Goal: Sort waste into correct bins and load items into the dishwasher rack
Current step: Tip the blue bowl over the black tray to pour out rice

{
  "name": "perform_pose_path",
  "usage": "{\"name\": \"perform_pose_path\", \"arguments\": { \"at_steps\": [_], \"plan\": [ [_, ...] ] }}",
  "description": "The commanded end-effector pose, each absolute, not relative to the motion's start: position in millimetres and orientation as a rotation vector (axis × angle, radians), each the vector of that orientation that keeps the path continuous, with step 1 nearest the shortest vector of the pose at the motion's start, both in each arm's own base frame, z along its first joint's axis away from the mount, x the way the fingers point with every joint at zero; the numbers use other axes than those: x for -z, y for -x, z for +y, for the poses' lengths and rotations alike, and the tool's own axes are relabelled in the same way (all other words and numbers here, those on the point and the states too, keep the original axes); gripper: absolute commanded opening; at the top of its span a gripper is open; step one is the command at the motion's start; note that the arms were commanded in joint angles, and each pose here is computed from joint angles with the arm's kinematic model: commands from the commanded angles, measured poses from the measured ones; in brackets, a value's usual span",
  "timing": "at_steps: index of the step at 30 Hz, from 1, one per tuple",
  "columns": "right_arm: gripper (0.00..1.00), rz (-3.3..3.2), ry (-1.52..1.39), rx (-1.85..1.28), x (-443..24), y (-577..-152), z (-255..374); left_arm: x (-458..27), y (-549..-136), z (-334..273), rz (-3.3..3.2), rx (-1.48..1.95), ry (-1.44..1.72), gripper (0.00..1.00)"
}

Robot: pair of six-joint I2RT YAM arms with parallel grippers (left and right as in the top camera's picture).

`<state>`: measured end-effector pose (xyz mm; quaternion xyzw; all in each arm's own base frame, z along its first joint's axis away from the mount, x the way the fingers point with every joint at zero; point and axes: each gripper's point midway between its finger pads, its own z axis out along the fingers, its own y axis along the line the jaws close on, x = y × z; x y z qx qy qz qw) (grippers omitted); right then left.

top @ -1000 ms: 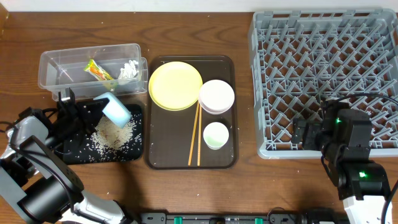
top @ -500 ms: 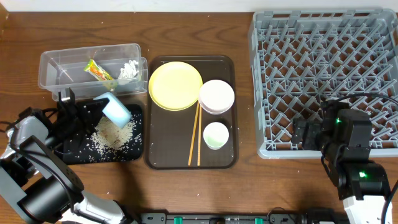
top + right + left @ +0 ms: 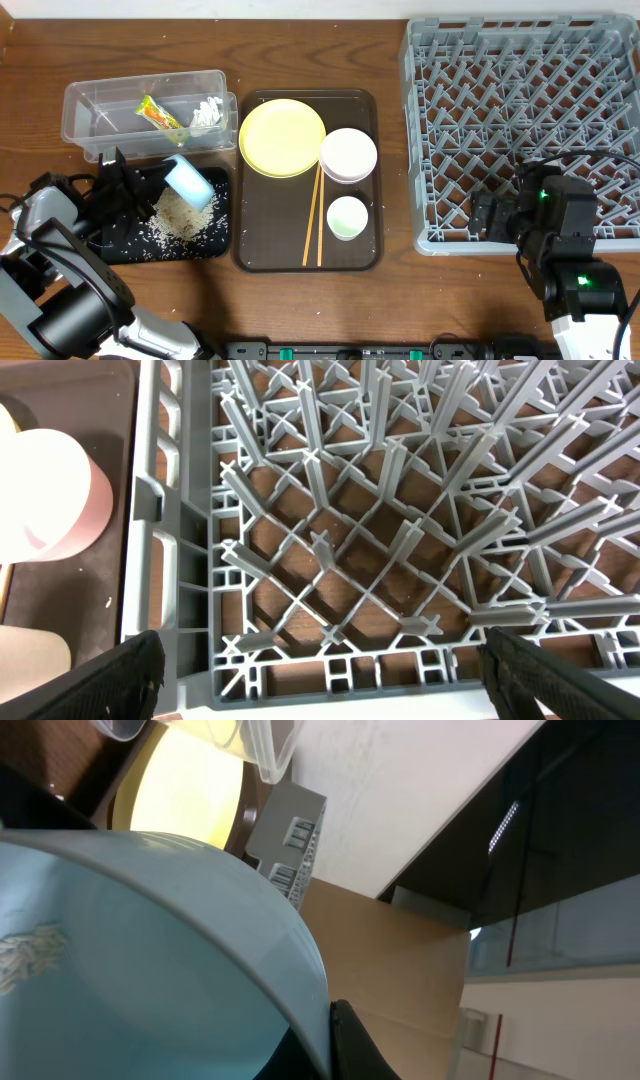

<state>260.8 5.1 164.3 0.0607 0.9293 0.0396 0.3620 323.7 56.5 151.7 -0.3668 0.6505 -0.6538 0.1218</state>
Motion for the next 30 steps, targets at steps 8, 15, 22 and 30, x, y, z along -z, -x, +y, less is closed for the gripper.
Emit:
{"name": "perform_pose_path", "arguments": {
  "at_steps": [8,15,22,30],
  "plan": [
    [0.99,2.374,-0.173,-0.111,-172.6,-262.8,4.3,-158.0,-327.3,60.6,1.848,1.908,0.976,0.06],
    [0.99,2.374,-0.173,-0.111,-172.6,-262.8,4.2,-118.8,-318.9,63.0,2.042,1.784,1.306,0.07],
    [0.99,2.374,-0.173,-0.111,-172.6,-262.8,4.2,-139.8,-328.6,64.6,1.949,1.814,1.025,0.06],
    [0.99,2.374,-0.173,-0.111,-172.6,-262.8,4.2,-139.4,-340.6,75.1,1.964,1.625,0.701,0.06]
  ]
}}
